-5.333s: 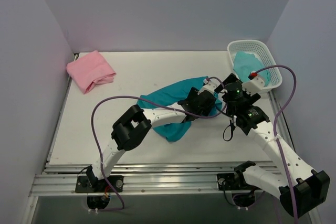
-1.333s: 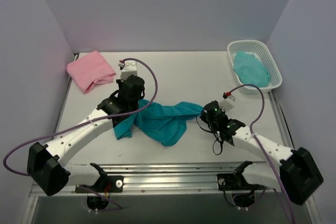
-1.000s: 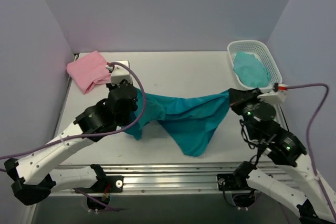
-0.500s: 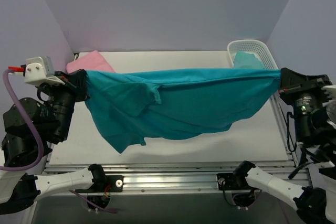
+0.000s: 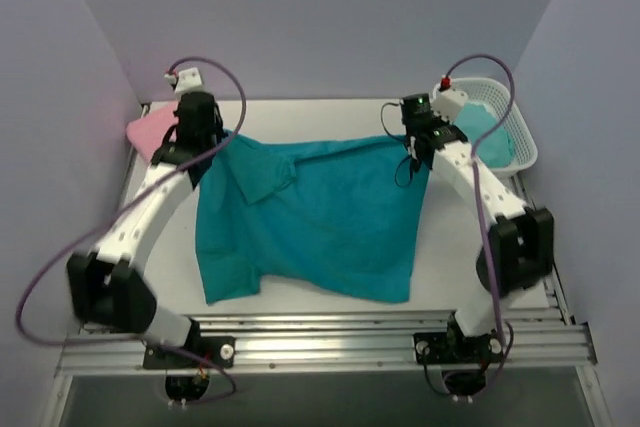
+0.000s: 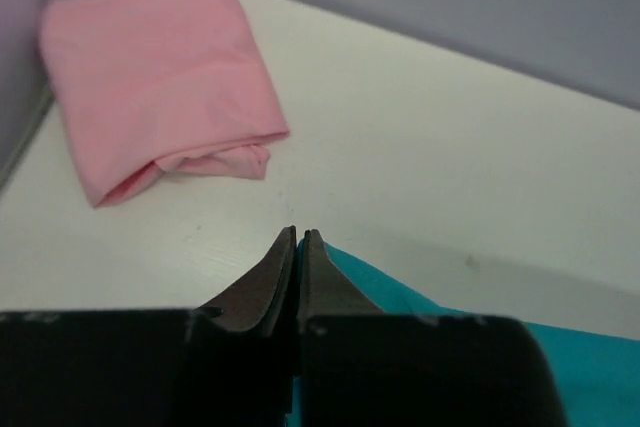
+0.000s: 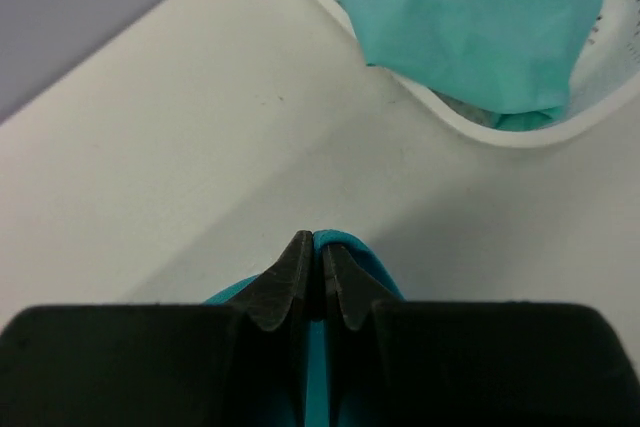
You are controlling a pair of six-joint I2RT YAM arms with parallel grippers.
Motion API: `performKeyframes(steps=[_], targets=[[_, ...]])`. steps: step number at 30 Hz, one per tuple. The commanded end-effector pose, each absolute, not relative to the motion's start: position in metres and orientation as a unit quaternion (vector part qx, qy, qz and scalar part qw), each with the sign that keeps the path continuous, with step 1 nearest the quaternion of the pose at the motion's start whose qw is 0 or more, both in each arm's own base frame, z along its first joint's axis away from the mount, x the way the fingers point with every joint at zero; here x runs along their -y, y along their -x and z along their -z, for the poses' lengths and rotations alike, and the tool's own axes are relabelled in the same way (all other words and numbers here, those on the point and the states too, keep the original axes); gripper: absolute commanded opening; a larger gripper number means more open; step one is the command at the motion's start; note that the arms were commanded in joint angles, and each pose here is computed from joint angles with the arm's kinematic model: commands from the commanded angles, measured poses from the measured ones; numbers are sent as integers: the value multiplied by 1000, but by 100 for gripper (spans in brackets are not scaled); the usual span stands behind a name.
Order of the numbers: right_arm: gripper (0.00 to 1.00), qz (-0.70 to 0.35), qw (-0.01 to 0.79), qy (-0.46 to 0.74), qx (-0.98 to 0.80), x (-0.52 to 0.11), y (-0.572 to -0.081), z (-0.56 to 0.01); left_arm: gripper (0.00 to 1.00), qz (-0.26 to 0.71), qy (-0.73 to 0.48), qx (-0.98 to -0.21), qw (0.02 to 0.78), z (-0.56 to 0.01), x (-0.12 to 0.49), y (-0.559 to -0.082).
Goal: Fold and stack the t-shirts
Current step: Flatten out the tshirt
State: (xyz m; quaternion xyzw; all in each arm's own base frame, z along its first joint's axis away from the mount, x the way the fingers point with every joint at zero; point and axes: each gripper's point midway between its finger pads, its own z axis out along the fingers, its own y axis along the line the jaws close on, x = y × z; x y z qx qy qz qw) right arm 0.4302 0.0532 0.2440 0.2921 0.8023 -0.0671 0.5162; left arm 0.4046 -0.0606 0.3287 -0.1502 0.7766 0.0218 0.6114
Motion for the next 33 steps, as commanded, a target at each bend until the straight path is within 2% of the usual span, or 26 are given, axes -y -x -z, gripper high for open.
performKeyframes(steps=[1, 2, 3, 4, 5, 7, 8, 10, 12, 17, 19, 20, 22, 23, 24, 25, 26, 27, 29, 30, 31, 33], targets=[[0, 46, 505, -317, -802, -55, -486, -199, 2, 76, 162, -823, 539, -237, 77, -495], [0, 75, 475, -317, -817, -51, -503, -154, 15, 86, 158, -834, 521, -216, 80, -515], [0, 91, 467, -318, -820, -50, -515, -138, 58, 82, 162, -865, 467, -152, 82, -539], [5, 126, 450, -321, -824, -41, -519, -124, 94, 92, 177, -851, 486, -172, 76, -570], [29, 132, 449, -342, -815, -39, -548, -113, 94, 89, 181, -875, 440, -121, 76, -583], [48, 138, 443, -351, -813, -37, -565, -108, 94, 112, 196, -862, 454, -137, 72, -609], [68, 128, 457, -355, -806, -41, -582, -117, 94, 122, 193, -857, 461, -145, 73, -613], [75, 118, 477, -348, -798, -46, -593, -137, 94, 131, 185, -846, 483, -170, 73, -615], [100, 113, 506, -339, -785, -50, -596, -178, 94, 126, 175, -831, 512, -212, 68, -607], [100, 86, 558, -322, -760, -60, -568, -264, 94, 123, 171, -800, 561, -295, 58, -561], [100, 87, 557, -308, -766, -72, -549, -264, 94, 128, 174, -788, 576, -313, 59, -543], [100, 79, 569, -309, -758, -74, -534, -285, 94, 130, 169, -787, 579, -321, 65, -521], [100, 76, 557, -290, -775, -89, -510, -271, 94, 114, 181, -788, 578, -320, 64, -496], [100, 62, 563, -291, -771, -91, -494, -285, 94, 115, 183, -778, 590, -336, 64, -474], [100, 49, 558, -286, -777, -97, -483, -282, 94, 108, 181, -798, 565, -306, 73, -457], [100, 56, 538, -275, -795, -98, -466, -255, 94, 93, 186, -801, 561, -297, 72, -443], [100, 34, 547, -279, -789, -101, -448, -266, 94, 92, 187, -795, 569, -303, 73, -423], [100, 21, 546, -277, -790, -102, -437, -262, 94, 85, 185, -815, 543, -270, 84, -403], [100, 14, 524, -295, -799, -90, -403, -231, 94, 87, 191, -812, 545, -264, 86, -374], [100, -12, 516, -285, -808, -97, -395, -223, 94, 77, 185, -831, 519, -231, 92, -354], [100, -28, 519, -284, -806, -97, -382, -226, 94, 80, 190, -834, 513, -223, 95, -342], [100, -12, 487, -260, -834, -95, -349, -184, 94, 77, 244, -818, 515, -217, 83, -314]])
